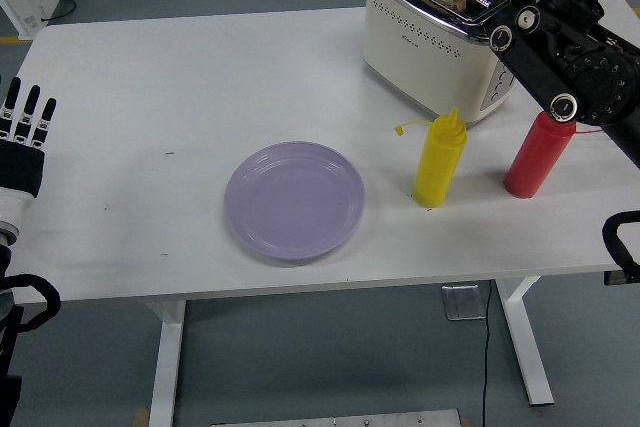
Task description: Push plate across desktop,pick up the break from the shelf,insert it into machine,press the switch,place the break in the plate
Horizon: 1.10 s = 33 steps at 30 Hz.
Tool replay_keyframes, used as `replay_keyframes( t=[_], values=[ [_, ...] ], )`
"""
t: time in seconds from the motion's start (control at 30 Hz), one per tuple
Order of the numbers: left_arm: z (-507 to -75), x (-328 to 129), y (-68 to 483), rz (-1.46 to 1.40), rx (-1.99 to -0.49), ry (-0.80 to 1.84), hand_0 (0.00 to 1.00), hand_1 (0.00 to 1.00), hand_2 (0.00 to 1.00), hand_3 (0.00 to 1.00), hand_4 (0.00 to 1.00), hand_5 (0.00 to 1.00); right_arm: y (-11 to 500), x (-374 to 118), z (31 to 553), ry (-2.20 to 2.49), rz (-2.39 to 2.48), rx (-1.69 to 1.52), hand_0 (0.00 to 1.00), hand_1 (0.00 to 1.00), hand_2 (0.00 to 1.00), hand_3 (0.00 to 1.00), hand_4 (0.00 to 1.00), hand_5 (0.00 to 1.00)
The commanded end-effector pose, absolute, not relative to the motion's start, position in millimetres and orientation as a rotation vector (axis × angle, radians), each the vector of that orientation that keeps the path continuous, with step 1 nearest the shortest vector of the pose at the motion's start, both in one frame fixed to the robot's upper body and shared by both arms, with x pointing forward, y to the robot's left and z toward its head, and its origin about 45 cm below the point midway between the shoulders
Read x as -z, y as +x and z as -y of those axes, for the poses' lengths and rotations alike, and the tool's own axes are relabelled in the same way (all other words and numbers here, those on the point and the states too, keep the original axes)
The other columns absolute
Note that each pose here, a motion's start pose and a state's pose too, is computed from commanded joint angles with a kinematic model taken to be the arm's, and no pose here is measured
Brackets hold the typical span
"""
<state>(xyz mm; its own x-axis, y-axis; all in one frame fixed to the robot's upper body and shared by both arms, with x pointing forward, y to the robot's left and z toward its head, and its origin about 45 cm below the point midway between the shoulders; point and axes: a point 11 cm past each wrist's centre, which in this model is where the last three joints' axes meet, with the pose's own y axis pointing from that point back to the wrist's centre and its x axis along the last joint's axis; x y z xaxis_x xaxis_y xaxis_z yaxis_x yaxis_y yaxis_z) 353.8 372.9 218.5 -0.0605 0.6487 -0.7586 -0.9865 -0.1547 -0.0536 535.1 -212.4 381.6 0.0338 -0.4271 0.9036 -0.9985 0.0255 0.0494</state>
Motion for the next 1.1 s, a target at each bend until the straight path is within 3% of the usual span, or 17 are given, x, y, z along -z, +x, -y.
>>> replay_keyframes(
  t=[0.7,0.73,0.9,0.93,1.1],
  values=[
    [-371,-215,353,-0.595,-1.584,-0.767,0.861,0.814,0.876,0.775,0.718,0.998,537,-365,205,1.498,1.484,-0.885,0.572,0.594,0.632,0.852,0.784,0.289],
    [-371,-215,353,-0.594,-1.584,-0.768,0.861,0.813,0.876,0.775,0.717,0.998,537,-365,204,1.496,1.489,-0.892,0.476,0.526,0.571,0.784,0.745,0.243],
    [-371,-216,353,-0.594,-1.584,-0.768,0.861,0.813,0.876,0.775,0.717,0.998,537,-368,200,1.485,1.496,-0.924,0.476,0.526,0.571,0.784,0.745,0.243],
    [-371,-216,353,-0.594,-1.584,-0.768,0.861,0.814,0.876,0.775,0.716,0.998,537,-367,199,1.482,1.492,-0.925,0.413,0.468,0.521,0.725,0.654,0.144],
    [-371,-216,353,-0.593,-1.583,-0.769,0.861,0.814,0.876,0.775,0.716,0.998,537,-362,198,1.467,1.472,-0.918,0.413,0.468,0.521,0.725,0.654,0.144]
  ],
)
